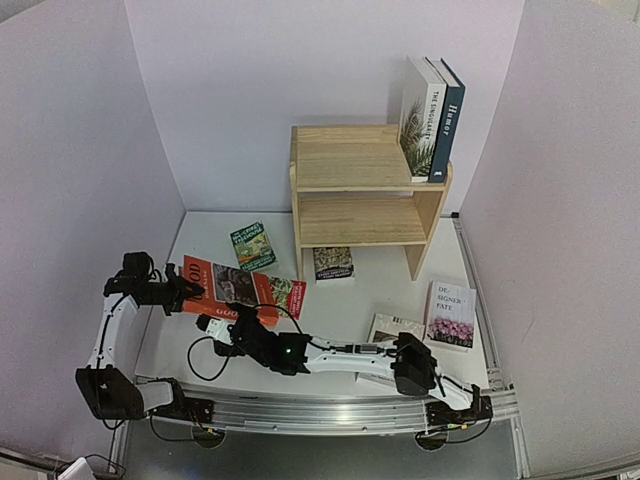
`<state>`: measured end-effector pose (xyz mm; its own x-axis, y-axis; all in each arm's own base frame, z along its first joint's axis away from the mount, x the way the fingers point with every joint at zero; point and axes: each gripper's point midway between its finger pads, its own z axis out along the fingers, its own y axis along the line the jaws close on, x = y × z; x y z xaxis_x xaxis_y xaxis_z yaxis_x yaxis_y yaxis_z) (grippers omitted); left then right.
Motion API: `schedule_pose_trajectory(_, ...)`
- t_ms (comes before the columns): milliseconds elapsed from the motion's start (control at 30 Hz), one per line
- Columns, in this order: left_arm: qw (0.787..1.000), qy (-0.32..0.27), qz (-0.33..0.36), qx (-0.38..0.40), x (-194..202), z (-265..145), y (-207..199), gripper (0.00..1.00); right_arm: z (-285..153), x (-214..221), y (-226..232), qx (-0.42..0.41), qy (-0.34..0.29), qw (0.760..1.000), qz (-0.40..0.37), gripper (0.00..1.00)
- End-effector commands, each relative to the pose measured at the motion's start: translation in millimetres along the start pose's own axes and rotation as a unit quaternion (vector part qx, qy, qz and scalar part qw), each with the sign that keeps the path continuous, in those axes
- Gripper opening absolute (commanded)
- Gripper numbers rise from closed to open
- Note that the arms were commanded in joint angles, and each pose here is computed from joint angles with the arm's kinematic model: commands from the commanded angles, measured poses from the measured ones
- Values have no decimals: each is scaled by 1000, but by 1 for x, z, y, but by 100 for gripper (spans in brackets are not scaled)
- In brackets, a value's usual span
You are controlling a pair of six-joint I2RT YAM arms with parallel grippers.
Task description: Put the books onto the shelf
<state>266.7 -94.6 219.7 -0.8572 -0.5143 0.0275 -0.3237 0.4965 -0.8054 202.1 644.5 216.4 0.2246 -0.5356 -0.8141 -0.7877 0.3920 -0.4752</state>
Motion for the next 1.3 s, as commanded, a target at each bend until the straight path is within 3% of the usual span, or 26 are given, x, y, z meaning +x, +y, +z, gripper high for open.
schedule_pose_trajectory(0,999,12,-36,33,1,2,-8,0,8,-35,-65,181,-57,982,19,93)
schedule_pose_trajectory(133,999,11,-33,41,0,1,-12,0,26,-22,-53,196,-59,979,-18,91)
schedule_pose_trajectory(200,998,11,-34,44,-1,1,-13,0,33,-15,-55,225,-51,973,-33,85)
schedule_pose_trajectory(300,998,12,-33,43,0,1,-13,0,30,-19,-69,275,-52,959,-35,65)
schedule_pose_trajectory(400,998,12,-32,45,0,1,-14,0,28,-22,-70,275,-59,959,-32,45)
schedule_pose_trajectory(567,998,10,-23,50,-1,-1,-18,4,26,-17,-72,281,-51,958,-27,20)
schedule_pose_trajectory(600,998,8,-18,53,-1,-3,-21,14,25,-17,-74,284,-49,957,-25,17)
schedule_pose_trajectory(767,995,-31,67,67,-7,-24,-51,87,11,-21,-85,278,-54,959,9,8)
schedule_pose_trajectory(800,991,-51,105,65,-10,-33,-61,97,7,-23,-88,269,-57,961,20,7)
schedule_pose_trajectory(833,986,-75,138,53,-15,-43,-68,99,8,-18,-85,248,-53,967,29,6)
schedule_pose_trajectory(1000,910,-239,336,-30,-39,-120,-125,100,-14,-27,-94,87,-53,983,150,4)
schedule_pose_trajectory(1167,815,-395,418,-64,-33,-192,-163,100,-70,-72,-140,-38,-107,952,285,1)
schedule_pose_trajectory(1267,778,-451,431,-66,-26,-213,-167,100,-116,-111,-184,-72,-166,926,330,0)
